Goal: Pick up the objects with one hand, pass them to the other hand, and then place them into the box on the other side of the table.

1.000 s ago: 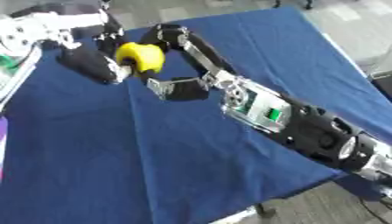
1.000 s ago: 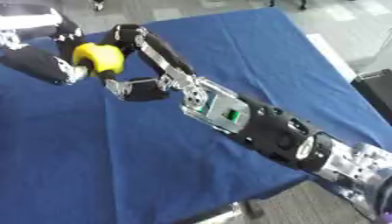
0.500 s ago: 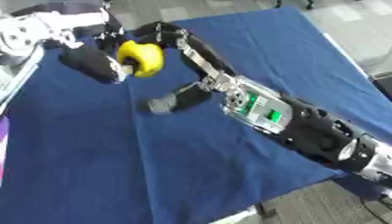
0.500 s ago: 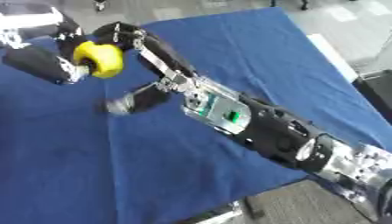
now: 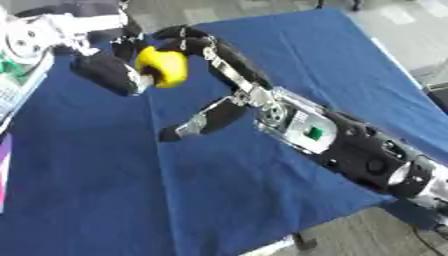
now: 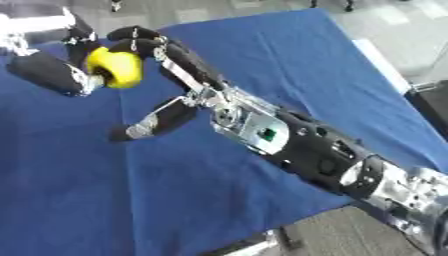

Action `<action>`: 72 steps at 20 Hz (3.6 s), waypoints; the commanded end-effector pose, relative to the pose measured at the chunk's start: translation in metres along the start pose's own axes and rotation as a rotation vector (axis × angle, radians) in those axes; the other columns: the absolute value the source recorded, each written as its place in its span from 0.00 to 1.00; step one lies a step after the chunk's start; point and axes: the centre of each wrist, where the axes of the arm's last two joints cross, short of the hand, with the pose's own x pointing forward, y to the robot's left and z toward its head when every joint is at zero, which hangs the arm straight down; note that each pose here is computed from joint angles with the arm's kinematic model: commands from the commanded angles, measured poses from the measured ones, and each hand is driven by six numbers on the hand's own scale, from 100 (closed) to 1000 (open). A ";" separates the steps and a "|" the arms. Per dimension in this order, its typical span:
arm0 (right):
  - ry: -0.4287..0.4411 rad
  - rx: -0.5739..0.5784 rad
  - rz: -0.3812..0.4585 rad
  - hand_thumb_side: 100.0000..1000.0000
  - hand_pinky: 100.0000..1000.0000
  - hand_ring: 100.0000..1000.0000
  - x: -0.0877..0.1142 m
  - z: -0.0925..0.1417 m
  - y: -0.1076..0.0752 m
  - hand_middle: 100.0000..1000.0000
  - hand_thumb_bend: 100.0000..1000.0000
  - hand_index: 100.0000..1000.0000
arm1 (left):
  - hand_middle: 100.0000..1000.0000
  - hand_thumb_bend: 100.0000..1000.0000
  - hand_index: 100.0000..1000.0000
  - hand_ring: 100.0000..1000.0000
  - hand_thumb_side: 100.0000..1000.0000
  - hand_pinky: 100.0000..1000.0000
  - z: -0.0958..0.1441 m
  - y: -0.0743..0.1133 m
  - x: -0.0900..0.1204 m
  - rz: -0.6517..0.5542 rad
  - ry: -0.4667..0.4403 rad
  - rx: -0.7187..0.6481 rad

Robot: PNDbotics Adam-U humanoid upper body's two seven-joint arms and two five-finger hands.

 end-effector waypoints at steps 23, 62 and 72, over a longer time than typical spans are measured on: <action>0.117 -0.037 0.098 0.32 0.72 0.85 -0.002 0.001 -0.015 0.92 0.75 0.94 | 0.20 0.00 0.28 0.44 0.21 1.00 0.020 0.016 -0.009 -0.030 0.010 -0.067; 0.223 -0.449 0.197 0.07 0.72 0.82 -0.039 0.093 -0.053 0.87 0.70 0.91 | 0.19 0.00 0.30 0.44 0.18 1.00 0.130 0.000 -0.190 0.239 0.487 0.207; 0.264 -0.543 0.230 0.07 0.72 0.82 -0.042 0.107 -0.061 0.87 0.69 0.91 | 0.23 0.00 0.36 0.46 0.16 1.00 0.146 -0.029 -0.231 0.255 0.614 0.219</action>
